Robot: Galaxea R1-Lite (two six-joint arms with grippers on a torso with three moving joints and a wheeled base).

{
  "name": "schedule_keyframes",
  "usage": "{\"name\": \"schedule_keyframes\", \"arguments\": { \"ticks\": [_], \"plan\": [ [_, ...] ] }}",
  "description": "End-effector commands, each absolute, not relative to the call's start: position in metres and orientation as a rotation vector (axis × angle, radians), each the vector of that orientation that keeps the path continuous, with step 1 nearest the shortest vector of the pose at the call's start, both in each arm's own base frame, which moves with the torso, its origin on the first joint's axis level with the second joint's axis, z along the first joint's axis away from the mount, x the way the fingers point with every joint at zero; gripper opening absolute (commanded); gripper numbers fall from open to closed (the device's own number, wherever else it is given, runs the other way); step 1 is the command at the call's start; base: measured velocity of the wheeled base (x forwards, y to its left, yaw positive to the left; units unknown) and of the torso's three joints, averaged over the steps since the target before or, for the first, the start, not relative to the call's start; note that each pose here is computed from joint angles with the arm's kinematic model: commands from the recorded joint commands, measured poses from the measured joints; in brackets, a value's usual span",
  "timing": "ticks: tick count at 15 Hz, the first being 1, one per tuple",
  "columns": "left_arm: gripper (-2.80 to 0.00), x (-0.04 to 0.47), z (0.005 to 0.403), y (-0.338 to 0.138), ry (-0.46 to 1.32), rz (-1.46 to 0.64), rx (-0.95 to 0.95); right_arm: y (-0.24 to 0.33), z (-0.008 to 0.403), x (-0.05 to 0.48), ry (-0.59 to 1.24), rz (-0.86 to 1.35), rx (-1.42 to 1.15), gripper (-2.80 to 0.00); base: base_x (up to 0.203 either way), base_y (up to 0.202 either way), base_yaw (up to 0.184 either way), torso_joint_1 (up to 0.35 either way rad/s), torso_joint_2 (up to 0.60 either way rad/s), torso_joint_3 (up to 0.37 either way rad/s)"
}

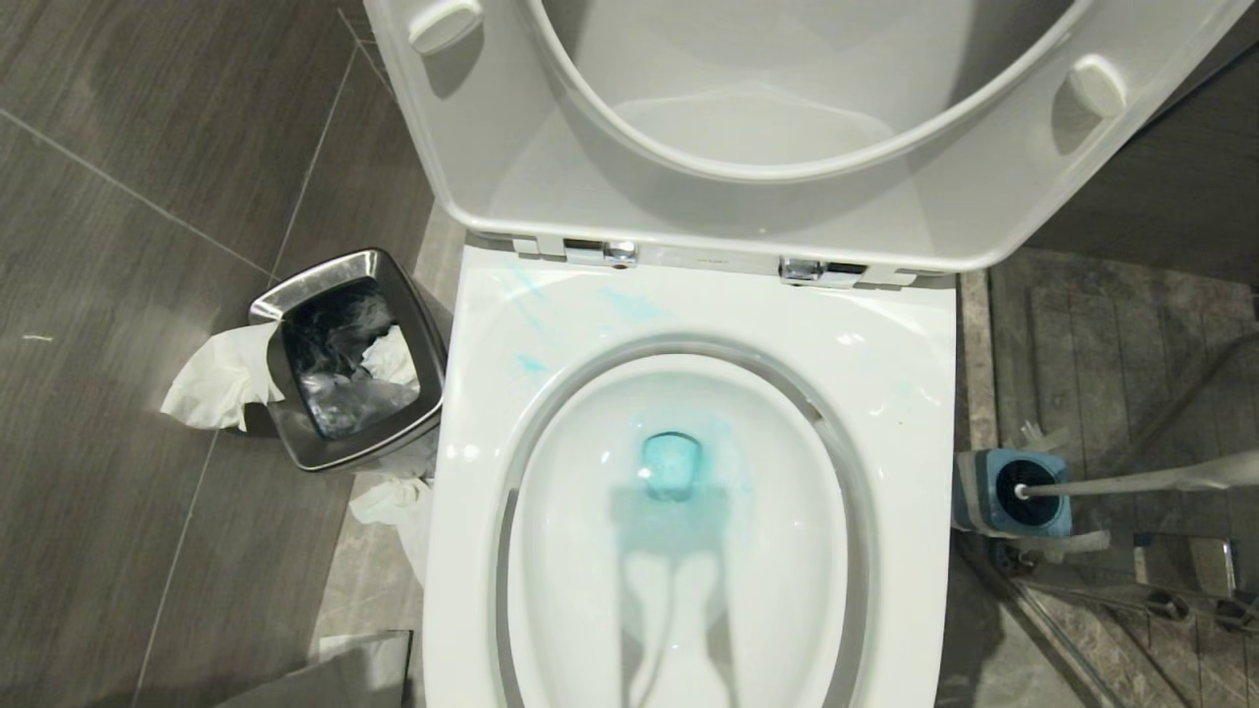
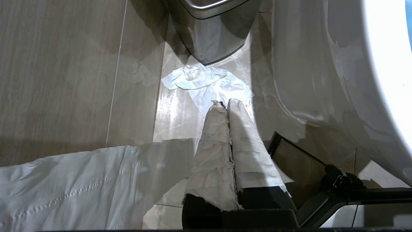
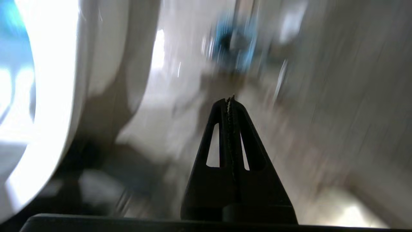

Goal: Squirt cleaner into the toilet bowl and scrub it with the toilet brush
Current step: Scrub the toilet bowl

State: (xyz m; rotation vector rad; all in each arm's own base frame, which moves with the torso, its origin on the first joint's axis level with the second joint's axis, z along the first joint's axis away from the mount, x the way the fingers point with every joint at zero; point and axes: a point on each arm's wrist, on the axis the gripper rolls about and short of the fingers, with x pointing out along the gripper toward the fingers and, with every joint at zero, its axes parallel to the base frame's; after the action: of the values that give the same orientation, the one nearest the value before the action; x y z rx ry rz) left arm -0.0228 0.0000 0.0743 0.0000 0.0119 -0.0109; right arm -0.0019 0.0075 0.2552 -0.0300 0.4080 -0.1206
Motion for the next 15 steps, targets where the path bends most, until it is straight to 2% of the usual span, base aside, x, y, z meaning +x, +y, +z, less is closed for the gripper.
{"name": "schedule_keyframes", "arguments": {
  "ticks": [1, 4, 6, 12, 15],
  "plan": [
    [-2.8, -0.023, 0.074, 0.0, 0.014, -0.011, 0.0, 0.009, 0.227, -0.003, 0.558, -0.151, 0.063, -2.8, 0.0, 0.0, 0.0, 0.0, 0.0, 0.0],
    [-2.8, -0.023, 0.074, 0.0, 0.014, -0.011, 0.0, 0.004, 0.189, 0.006, 0.694, -0.169, 0.135, -2.8, 0.0, 0.0, 0.0, 0.0, 0.0, 0.0],
    [-2.8, -0.023, 0.074, 0.0, 0.014, -0.011, 0.0, 0.0, 0.169, 0.012, 0.711, -0.192, 0.138, -2.8, 0.0, 0.0, 0.0, 0.0, 0.0, 0.0],
    [-2.8, -0.023, 0.074, 0.0, 0.014, -0.011, 0.0, -0.023, 0.108, 0.048, 0.479, -0.262, -0.039, -2.8, 0.0, 0.0, 0.0, 0.0, 0.0, 0.0],
    [-2.8, -0.023, 0.074, 0.0, 0.014, -0.011, 0.0, -0.03, 0.102, 0.06, 0.433, -0.247, -0.096, -2.8, 0.0, 0.0, 0.0, 0.0, 0.0, 0.0]
  ]
}}
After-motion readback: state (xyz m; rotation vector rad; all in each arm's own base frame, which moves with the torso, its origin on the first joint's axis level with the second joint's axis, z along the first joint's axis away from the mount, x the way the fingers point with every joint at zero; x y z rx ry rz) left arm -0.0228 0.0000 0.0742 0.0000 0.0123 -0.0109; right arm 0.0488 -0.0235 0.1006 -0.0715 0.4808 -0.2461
